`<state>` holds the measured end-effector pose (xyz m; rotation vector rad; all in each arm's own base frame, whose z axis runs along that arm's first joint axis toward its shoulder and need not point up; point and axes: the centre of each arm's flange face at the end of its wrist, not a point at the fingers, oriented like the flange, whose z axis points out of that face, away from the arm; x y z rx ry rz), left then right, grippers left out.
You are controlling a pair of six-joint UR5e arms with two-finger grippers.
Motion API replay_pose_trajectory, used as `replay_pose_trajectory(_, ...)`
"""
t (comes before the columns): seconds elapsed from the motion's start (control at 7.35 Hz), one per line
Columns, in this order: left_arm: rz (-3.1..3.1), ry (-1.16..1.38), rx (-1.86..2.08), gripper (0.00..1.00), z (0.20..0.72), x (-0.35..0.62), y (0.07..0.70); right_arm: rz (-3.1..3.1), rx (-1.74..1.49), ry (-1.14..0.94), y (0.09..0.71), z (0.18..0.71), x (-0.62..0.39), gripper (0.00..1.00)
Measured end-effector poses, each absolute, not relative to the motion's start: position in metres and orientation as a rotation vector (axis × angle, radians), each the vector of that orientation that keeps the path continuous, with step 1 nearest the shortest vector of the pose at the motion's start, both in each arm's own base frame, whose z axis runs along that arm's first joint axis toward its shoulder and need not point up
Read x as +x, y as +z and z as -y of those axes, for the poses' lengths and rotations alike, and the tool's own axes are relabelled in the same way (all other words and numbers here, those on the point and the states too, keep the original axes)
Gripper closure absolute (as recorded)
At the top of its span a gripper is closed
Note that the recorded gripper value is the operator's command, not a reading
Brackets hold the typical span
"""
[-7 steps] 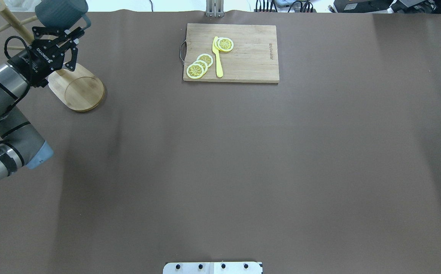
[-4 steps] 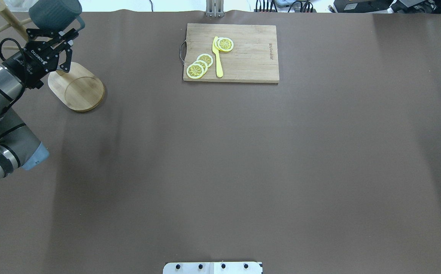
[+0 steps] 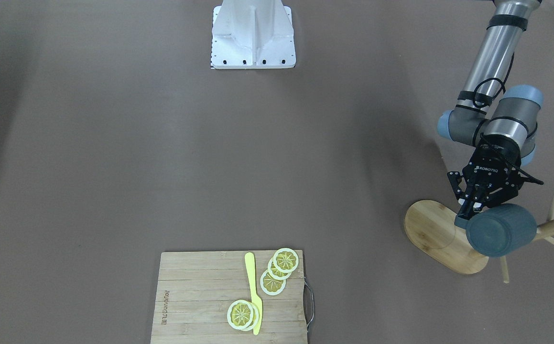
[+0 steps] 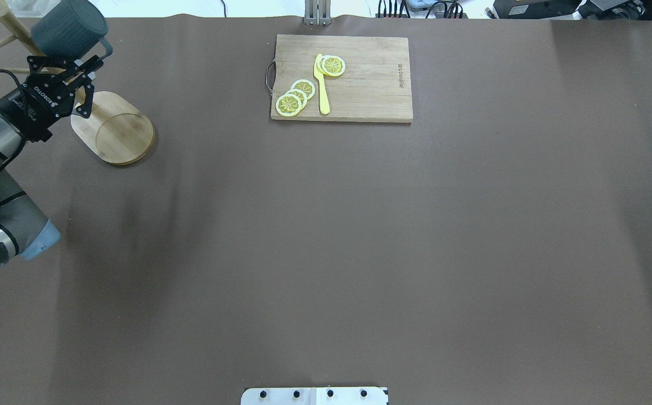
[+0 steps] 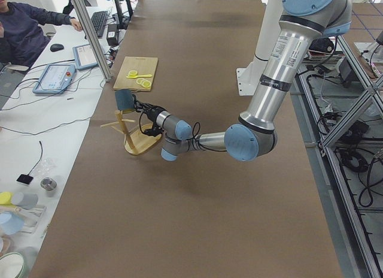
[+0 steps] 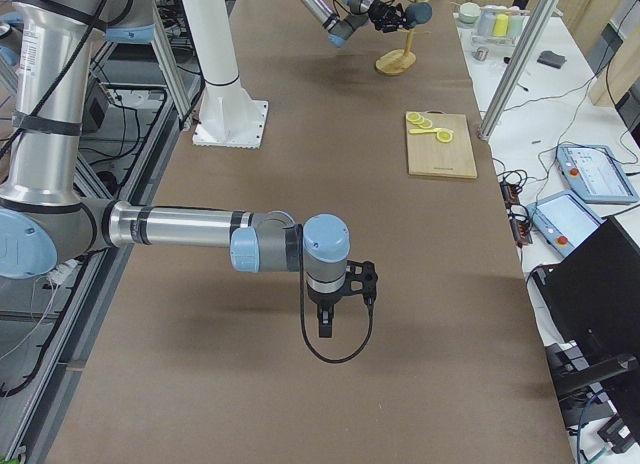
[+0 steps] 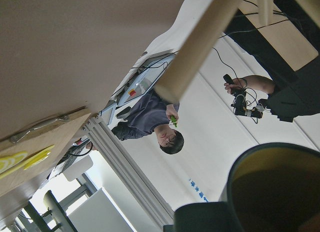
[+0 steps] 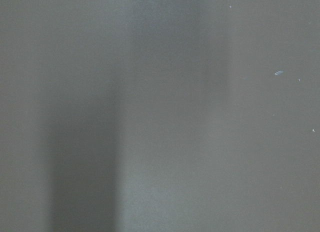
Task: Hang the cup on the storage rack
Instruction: 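Position the mug handle over a rack peg with the left gripper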
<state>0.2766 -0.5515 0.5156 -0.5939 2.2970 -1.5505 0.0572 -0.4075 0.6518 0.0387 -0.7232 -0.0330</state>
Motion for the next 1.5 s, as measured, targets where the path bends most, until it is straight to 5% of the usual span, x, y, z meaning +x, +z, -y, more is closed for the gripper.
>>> replay_pose_trajectory(0.68,-2.263,-1.585,-0.578,1.00,0.552,0.276,0.534,0.723,0.038,-0.033,0.652,0.407,0.057,0.00)
replay_pose_trajectory(0.82,-2.262,-1.587,-0.577,0.74,0.552,0.276,0.534,0.723,0.038,-0.033,0.652,0.407,0.057,0.00)
replay_pose_trajectory(0.95,-2.262,-1.586,-0.577,0.02,0.552,0.276,0.534,0.723,0.038,-0.033,0.652,0.407,0.057,0.00)
replay_pose_trajectory(1.5,-2.273,-1.569,-0.577,0.01,0.551,0.277,0.528,0.723,0.040,-0.033,0.651,0.408,0.057,0.00)
